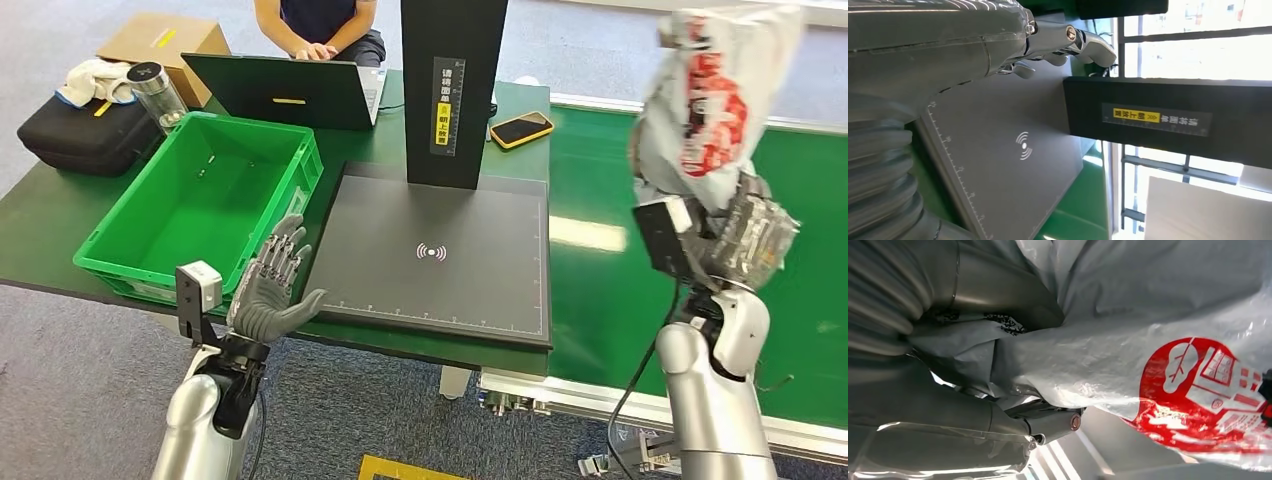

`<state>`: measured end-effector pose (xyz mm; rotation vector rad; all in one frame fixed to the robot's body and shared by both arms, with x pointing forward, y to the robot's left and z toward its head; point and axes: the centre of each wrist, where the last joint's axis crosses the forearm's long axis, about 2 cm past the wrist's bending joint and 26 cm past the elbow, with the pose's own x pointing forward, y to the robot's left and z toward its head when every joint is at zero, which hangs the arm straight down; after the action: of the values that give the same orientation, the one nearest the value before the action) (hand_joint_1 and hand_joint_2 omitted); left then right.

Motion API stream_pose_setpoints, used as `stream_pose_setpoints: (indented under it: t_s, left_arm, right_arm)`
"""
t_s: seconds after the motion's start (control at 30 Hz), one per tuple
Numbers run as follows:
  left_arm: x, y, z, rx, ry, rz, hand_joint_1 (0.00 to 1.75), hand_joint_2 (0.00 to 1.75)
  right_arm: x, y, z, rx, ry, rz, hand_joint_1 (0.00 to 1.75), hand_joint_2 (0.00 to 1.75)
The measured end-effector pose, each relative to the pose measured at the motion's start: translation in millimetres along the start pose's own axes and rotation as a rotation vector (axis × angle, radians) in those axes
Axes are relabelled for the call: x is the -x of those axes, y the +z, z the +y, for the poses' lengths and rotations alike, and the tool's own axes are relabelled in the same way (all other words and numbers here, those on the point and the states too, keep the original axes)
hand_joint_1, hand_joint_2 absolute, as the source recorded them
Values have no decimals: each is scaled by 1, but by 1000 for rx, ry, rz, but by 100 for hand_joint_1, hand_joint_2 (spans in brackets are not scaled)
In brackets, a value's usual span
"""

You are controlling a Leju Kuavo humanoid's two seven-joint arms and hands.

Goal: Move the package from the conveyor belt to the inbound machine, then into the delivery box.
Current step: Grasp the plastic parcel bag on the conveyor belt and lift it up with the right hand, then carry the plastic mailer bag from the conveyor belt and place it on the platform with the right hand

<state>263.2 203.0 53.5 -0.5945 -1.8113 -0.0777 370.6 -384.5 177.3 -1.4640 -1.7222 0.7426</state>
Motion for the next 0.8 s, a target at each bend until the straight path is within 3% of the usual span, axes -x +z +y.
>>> stream_pose_setpoints:
  t_s: [0.17, 0.47, 0.63, 0.8]
  left_arm:
    - [0, -8, 2, 8, 10, -19, 0, 175]
    - [5, -6, 6, 3, 18, -29, 0, 175]
    - [7, -7, 7, 8, 21, -23, 0, 175]
    - [9, -5, 9, 1, 16, -18, 0, 175]
  right_arm:
    - [-50, -23, 9, -104, 44, -267, 175, 175]
    - [-118, -26, 36, -313, 94, -657, 175, 175]
    - [-132, -23, 51, -478, 115, -756, 175, 175]
    - [-128, -20, 67, -678, 192, -727, 175, 175]
